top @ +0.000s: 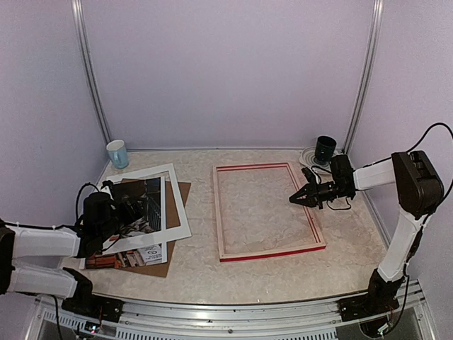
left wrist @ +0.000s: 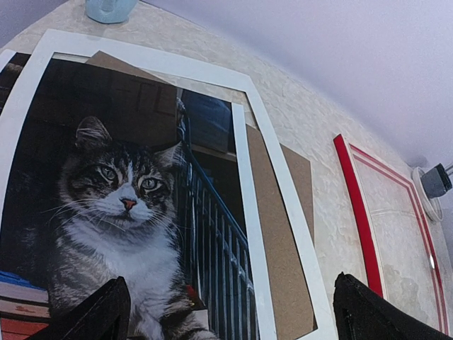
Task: Put the photo into the frame
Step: Place the glass panel at the frame body.
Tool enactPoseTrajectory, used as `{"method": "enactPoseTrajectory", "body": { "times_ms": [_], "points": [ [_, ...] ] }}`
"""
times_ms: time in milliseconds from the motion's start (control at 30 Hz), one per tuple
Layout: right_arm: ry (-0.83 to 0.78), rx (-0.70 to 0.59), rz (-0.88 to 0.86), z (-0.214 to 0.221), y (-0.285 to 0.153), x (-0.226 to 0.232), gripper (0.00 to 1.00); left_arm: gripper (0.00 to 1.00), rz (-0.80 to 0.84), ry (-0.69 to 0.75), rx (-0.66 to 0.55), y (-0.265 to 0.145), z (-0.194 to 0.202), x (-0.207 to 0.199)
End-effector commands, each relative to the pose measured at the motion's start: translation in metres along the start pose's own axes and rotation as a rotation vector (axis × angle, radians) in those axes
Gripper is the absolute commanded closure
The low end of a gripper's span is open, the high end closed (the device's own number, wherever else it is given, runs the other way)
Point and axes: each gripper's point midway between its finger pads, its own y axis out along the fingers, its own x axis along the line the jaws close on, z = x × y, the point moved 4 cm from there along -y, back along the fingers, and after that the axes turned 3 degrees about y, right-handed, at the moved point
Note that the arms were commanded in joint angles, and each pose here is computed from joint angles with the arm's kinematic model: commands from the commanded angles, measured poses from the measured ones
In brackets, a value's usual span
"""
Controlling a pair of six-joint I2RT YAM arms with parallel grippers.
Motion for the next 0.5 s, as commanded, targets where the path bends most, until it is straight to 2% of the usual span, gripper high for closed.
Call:
{"method": "enactPoseTrajectory", "body": {
  "times_ms": [0,467],
  "points": [
    [-0.023,-0.02,-0.001,-0.0093,-0.0021,-0.0011,1.0,0.01,-0.002,0.008,0.0,-0.0012,0.0014,0.0009],
    [-0.038,-0.043,0.038,-0.0141,-0.005,-0.0006,1.0,0.01,-0.009,0.01,-0.003,-0.0007,0.0011,0.0022]
  ]
}}
